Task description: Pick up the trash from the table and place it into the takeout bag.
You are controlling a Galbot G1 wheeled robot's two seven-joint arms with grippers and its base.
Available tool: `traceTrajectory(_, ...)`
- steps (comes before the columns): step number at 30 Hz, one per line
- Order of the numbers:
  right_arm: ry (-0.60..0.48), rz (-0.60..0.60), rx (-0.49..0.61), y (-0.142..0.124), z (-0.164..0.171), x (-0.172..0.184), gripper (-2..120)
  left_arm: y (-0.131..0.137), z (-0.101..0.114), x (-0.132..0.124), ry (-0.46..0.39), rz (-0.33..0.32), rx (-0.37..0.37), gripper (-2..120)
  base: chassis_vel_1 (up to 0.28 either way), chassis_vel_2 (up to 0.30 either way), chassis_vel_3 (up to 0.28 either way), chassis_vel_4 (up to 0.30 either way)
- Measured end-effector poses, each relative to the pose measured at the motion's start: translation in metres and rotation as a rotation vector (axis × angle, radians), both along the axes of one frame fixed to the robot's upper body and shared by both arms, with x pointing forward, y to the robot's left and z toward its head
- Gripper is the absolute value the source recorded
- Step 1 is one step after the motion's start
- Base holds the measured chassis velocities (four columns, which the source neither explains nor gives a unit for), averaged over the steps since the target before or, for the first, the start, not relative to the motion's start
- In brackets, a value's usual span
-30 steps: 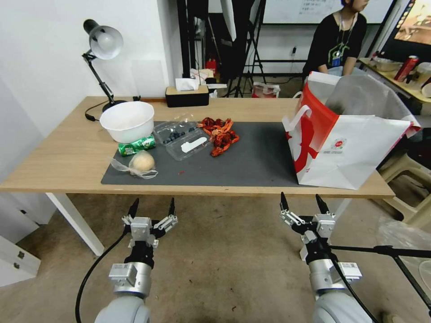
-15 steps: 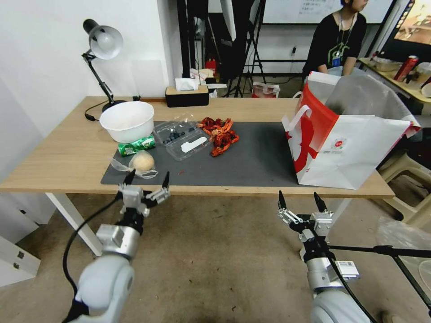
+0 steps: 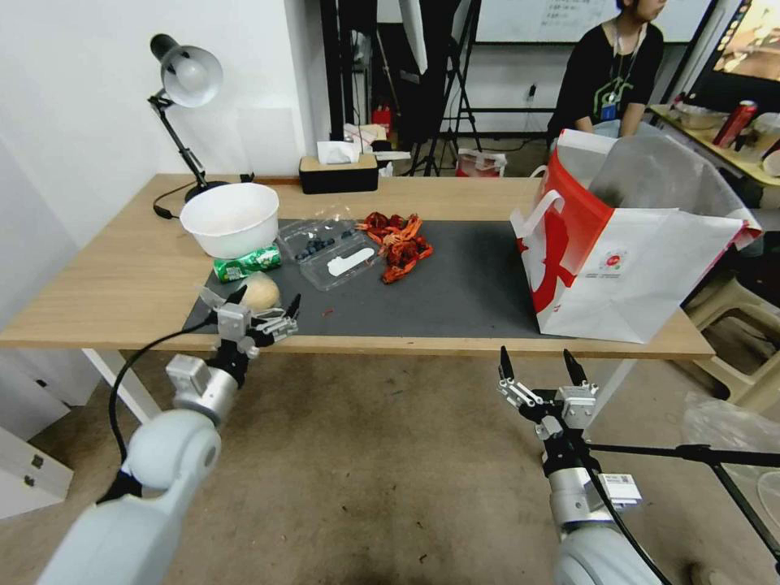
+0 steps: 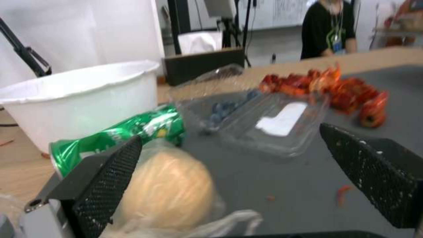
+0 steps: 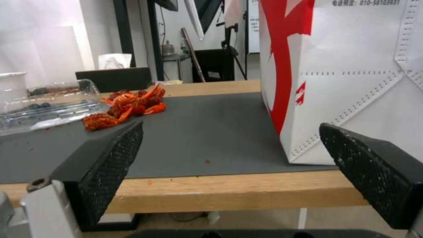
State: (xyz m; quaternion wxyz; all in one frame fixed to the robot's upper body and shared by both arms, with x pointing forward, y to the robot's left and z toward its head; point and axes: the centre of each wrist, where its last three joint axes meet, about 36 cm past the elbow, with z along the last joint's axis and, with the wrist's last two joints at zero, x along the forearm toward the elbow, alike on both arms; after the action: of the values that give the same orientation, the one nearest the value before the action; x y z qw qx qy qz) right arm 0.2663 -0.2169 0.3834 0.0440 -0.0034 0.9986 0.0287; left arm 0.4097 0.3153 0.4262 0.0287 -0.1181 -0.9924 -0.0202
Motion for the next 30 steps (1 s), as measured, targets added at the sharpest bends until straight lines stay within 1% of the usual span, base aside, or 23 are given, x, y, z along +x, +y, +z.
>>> traceTrajectory(3,-0.001,0.000,-0.001,0.000,0.000,0.001,99,0.003,0.001,0.005,0.005,0.002,0.011,100,0.000,0.000,0.000,0.000)
traceTrajectory(5,-0.003,-0.001,-0.001,0.000,0.000,0.002,99,0.010,0.003,0.014,0.015,0.005,0.030,100,0.000,0.000,0.000,0.000)
traceTrajectory(6,-0.005,-0.002,-0.002,0.000,0.001,0.002,99,0.016,0.005,0.023,0.035,0.007,0.048,100,0.000,0.000,0.000,0.000)
traceTrajectory(7,-0.005,-0.002,-0.002,0.000,0.001,0.002,99,0.016,0.005,0.023,0.035,0.007,0.048,100,0.000,0.000,0.000,0.000)
traceTrajectory(9,-0.006,-0.007,-0.004,-0.002,0.001,0.003,99,0.023,0.010,0.035,0.079,0.009,0.068,100,0.000,0.000,0.000,0.000)
traceTrajectory(10,-0.006,-0.007,-0.004,-0.002,0.001,0.003,99,0.023,0.010,0.035,0.079,0.009,0.068,100,0.000,0.000,0.000,0.000)
traceTrajectory(12,-0.005,-0.010,-0.005,-0.003,0.000,0.003,99,0.027,0.013,0.040,0.124,0.007,0.080,100,0.000,0.000,0.000,0.000)
traceTrajectory(14,-0.005,-0.011,-0.006,-0.003,0.000,0.003,99,0.028,0.014,0.041,0.139,0.007,0.084,100,0.000,0.000,0.000,0.000)
traceTrajectory(16,-0.006,-0.014,-0.007,-0.004,0.000,0.003,99,0.029,0.015,0.043,0.175,0.001,0.090,96,0.000,0.000,0.000,0.000)
traceTrajectory(17,-0.006,-0.014,-0.007,-0.004,0.000,0.003,99,0.029,0.015,0.043,0.175,0.001,0.090,96,0.000,0.000,0.000,0.000)
traceTrajectory(19,-0.007,-0.016,-0.006,-0.004,-0.001,0.004,98,0.029,0.019,0.047,0.213,-0.006,0.092,88,0.000,0.000,0.000,0.000)
traceTrajectory(20,-0.007,-0.016,-0.006,-0.004,-0.001,0.004,98,0.029,0.019,0.047,0.213,-0.006,0.092,88,0.000,0.000,0.000,0.000)
traceTrajectory(23,-0.008,-0.018,-0.004,-0.004,-0.003,0.005,98,0.031,0.020,0.053,0.246,-0.004,0.107,75,0.000,0.000,0.000,0.000)
traceTrajectory(24,-0.007,-0.019,-0.004,-0.004,-0.004,0.005,98,0.033,0.020,0.054,0.256,-0.002,0.112,69,0.000,0.000,0.000,0.000)
traceTrajectory(25,-0.007,-0.019,-0.004,-0.004,-0.004,0.005,98,0.033,0.020,0.054,0.256,-0.002,0.112,69,0.000,0.000,0.000,0.000)
traceTrajectory(27,-0.008,-0.020,-0.004,-0.004,-0.004,0.005,96,0.034,0.019,0.055,0.264,0.000,0.120,60,0.000,0.000,0.000,0.000)
traceTrajectory(28,-0.008,-0.021,-0.004,-0.004,-0.005,0.005,95,0.035,0.019,0.055,0.271,0.000,0.127,54,0.000,0.000,0.000,0.000)
traceTrajectory(29,-0.008,-0.021,-0.004,-0.004,-0.005,0.005,95,0.035,0.019,0.055,0.271,0.000,0.127,54,0.000,0.000,0.000,0.000)
traceTrajectory(30,-0.008,-0.021,-0.004,-0.004,-0.005,0.005,95,0.035,0.019,0.055,0.274,-0.001,0.130,50,0.000,0.000,0.000,0.000)
